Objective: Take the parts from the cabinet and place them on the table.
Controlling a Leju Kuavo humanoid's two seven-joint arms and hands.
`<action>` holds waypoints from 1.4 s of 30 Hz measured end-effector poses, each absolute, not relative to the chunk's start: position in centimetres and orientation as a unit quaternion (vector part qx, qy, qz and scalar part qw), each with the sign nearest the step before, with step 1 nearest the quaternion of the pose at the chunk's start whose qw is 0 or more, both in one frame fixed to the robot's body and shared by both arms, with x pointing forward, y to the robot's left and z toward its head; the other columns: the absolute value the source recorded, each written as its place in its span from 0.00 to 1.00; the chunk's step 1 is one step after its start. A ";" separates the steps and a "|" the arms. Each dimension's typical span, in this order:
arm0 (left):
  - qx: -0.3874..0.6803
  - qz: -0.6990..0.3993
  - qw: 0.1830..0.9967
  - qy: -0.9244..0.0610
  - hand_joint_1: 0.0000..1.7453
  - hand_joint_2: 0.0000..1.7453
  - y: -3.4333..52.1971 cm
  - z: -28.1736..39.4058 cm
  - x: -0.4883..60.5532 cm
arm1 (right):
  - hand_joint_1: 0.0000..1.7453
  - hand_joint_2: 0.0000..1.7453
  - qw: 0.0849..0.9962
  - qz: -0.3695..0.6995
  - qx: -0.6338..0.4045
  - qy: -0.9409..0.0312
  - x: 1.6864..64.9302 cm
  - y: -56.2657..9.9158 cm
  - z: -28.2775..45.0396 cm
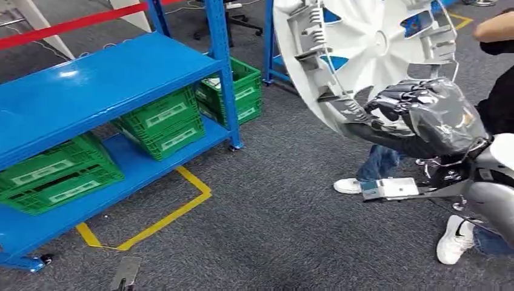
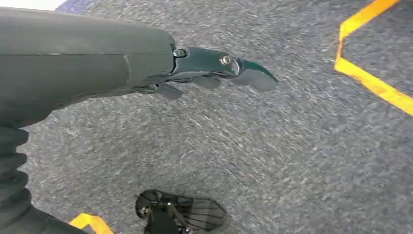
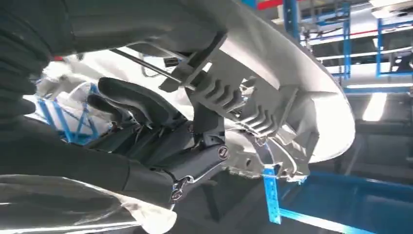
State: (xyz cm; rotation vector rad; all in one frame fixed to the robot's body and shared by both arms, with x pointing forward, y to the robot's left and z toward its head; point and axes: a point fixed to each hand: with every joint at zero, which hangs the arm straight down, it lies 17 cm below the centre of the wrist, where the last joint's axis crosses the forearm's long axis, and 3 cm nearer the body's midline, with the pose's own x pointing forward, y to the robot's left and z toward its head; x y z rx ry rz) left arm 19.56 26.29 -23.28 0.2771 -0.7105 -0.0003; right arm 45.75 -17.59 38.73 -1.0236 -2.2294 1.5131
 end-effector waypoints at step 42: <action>0.175 0.076 0.933 -0.306 0.00 1.00 31.9 -24.5 15.8 | 1.00 1.00 0.071 0.543 -0.315 -0.776 43.4 -9.8 39.1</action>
